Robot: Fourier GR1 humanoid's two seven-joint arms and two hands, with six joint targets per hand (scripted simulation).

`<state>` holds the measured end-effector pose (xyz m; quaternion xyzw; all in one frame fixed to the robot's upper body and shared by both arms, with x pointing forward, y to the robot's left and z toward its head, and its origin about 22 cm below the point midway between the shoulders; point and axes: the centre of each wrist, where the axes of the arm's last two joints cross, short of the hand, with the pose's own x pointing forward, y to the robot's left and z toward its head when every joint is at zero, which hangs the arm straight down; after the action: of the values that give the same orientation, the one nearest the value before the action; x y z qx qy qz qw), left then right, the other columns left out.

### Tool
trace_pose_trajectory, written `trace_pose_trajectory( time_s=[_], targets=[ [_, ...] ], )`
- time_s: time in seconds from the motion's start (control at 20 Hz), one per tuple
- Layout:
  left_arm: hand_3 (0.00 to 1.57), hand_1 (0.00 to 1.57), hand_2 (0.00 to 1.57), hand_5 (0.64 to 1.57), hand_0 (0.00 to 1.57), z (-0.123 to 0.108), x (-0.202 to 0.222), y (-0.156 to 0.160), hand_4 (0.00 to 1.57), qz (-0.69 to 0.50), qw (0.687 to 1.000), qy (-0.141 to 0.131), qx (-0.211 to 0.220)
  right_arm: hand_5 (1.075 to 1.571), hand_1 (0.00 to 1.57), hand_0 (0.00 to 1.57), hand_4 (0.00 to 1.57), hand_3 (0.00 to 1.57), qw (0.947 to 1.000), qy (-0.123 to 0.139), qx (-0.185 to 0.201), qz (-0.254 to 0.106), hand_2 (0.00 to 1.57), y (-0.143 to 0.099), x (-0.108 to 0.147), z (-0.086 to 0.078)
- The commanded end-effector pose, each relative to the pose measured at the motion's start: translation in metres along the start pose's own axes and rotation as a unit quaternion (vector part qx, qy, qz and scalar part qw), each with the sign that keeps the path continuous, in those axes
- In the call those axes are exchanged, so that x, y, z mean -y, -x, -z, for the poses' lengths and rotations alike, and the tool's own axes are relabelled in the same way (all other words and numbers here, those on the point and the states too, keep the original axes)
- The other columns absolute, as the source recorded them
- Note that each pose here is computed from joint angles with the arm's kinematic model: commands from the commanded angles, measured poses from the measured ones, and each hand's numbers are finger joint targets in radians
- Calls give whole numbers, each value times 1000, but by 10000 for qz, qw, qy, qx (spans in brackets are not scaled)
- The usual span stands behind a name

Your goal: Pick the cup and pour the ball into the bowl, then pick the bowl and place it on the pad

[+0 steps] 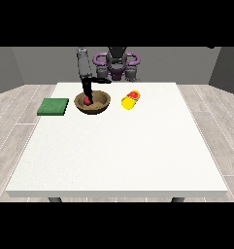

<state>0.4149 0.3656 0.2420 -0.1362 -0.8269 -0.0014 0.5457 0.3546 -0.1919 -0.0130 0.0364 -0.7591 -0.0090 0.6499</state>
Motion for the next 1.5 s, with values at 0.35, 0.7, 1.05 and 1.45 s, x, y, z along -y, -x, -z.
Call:
trace_pose_trajectory(
  time_s=[0.35,0.7,1.05,1.45],
  targets=[
    [0,0,0,1566,0,0,-5,-41,143,-248,9982,417,359,1570,0,0,0,0,9993,265,139,243,0,9,45,12],
    [0,0,0,1568,0,10,15,-59,90,-244,9966,551,567,1569,0,0,0,0,9980,475,260,334,0,16,28,15],
    [0,0,0,1569,0,16,21,-101,0,-130,9957,463,796,1571,0,0,148,0,9962,410,184,742,0,29,15,6],
    [0,0,0,1571,0,21,31,-101,0,-382,9933,766,777,1571,1571,1571,990,1400,9903,900,-1054,-41,1571,56,52,-32]
  ],
)
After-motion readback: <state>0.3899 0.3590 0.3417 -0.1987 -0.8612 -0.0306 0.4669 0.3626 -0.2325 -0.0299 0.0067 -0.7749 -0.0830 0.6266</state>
